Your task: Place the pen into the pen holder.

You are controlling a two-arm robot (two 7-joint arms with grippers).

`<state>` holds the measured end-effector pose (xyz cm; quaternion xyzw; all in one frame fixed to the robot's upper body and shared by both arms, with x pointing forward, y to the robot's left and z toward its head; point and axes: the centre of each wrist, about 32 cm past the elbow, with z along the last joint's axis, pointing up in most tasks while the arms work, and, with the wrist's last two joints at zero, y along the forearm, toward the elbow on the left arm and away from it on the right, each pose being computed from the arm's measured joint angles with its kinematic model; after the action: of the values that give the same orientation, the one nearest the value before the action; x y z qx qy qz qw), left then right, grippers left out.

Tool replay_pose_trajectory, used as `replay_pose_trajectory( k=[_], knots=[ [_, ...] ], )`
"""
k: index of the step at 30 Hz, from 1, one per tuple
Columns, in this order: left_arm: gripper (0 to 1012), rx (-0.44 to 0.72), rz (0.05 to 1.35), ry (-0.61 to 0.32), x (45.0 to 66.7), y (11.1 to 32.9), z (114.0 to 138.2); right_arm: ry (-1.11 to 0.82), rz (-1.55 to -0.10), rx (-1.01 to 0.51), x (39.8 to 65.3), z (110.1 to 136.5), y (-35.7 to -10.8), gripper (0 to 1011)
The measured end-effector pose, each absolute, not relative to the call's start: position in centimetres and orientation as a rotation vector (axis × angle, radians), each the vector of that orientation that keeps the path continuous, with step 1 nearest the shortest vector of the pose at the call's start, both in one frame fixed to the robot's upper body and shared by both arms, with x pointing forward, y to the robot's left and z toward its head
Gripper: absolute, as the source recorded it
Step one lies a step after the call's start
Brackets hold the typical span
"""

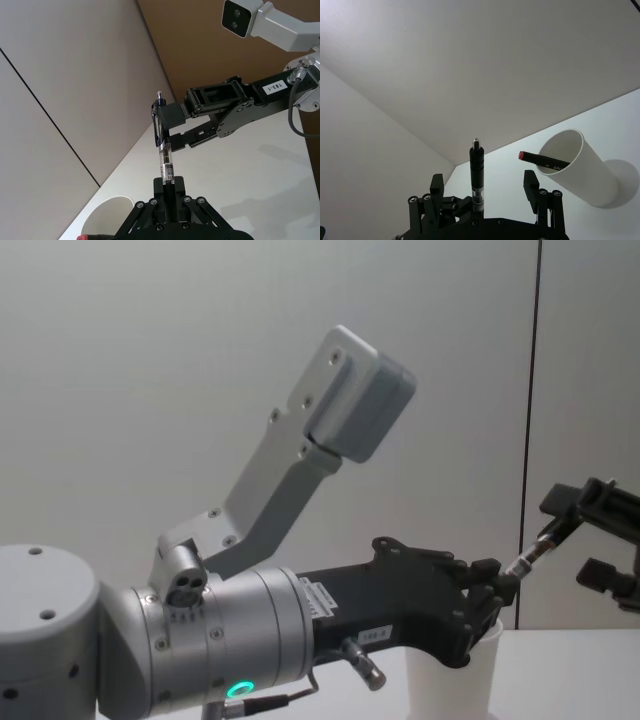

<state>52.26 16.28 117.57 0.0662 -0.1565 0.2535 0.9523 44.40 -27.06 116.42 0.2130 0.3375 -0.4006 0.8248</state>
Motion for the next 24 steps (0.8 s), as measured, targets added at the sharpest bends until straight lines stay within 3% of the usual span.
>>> replay_pose_trajectory(
  k=[19,24],
  knots=[
    [127,0.135,0.515,-0.318,52.26,16.28,117.57,0.720,-0.861,0.489,44.33,116.64,-26.53,1002],
    [126,0.135,0.515,-0.318,52.26,16.28,117.57,0.713,-0.867,0.493,44.30,116.70,-26.39,908]
  ],
)
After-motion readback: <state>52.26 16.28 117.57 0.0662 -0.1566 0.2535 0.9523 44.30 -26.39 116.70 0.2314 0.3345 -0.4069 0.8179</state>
